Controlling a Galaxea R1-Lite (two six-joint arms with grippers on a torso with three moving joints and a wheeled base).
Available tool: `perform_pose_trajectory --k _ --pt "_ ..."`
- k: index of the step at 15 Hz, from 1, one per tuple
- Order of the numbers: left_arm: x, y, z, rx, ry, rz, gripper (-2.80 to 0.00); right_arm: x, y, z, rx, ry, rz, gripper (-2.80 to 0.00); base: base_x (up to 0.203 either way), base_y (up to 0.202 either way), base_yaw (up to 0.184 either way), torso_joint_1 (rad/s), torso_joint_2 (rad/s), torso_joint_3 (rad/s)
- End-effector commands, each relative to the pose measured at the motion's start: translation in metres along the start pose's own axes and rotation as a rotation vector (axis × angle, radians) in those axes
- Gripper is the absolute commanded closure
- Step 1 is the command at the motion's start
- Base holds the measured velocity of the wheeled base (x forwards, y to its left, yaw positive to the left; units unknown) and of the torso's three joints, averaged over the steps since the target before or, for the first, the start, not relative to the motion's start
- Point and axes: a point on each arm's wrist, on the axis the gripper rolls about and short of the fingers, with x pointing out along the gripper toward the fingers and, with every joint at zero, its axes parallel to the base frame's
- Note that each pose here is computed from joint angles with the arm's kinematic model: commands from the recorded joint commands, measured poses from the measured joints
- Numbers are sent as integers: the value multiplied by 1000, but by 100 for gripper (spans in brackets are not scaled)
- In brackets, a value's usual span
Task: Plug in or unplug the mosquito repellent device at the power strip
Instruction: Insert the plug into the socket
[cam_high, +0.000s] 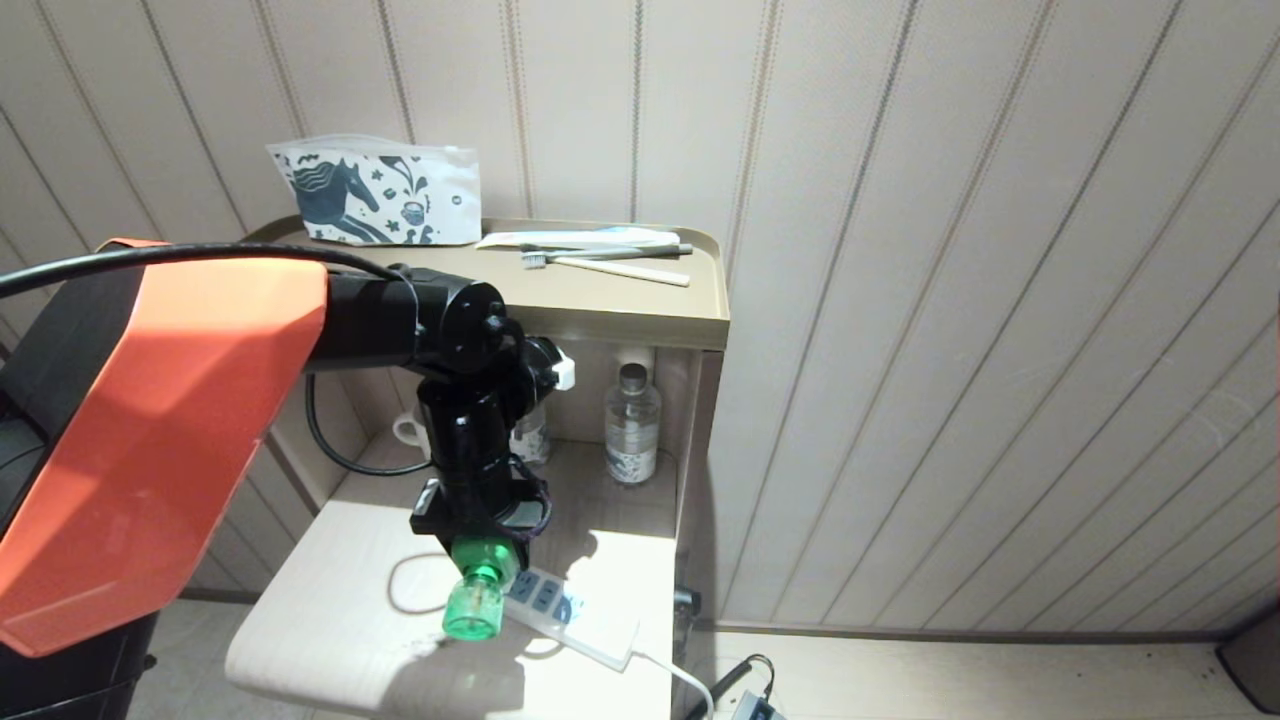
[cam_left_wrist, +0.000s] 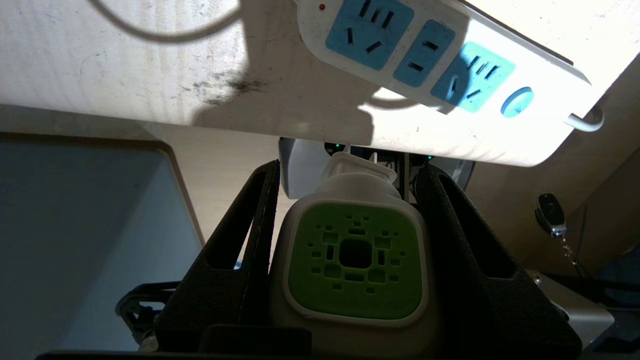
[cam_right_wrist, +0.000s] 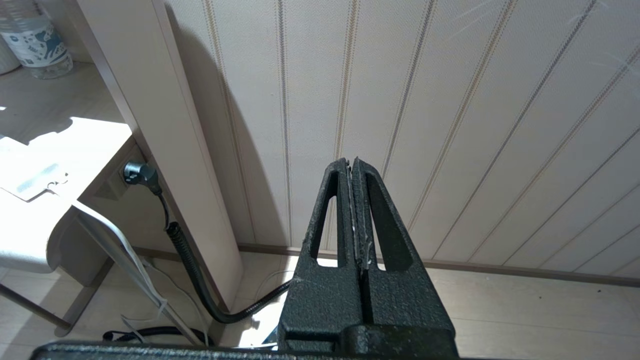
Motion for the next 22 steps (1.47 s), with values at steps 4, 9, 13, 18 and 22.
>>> perform_pose_trajectory --k 4,9,13,18,22 --pt "-18 4 -8 -3 -27 -17 0 0 0 0 0 1 0 0 0 0 0 0 0 0" --pt "-8 4 -7 0 -13 0 0 0 0 0 0 1 0 0 0 0 0 -6 -11 8" --pt "7 3 0 0 10 15 0 0 0 0 0 1 0 0 0 0 0 0 0 0" --pt "17 2 -9 31 71 35 0 0 0 0 0 0 0 0 0 0 0 0 0 0" --pt "43 1 -29 70 164 55 0 0 0 0 0 1 0 0 0 0 0 0 0 0"
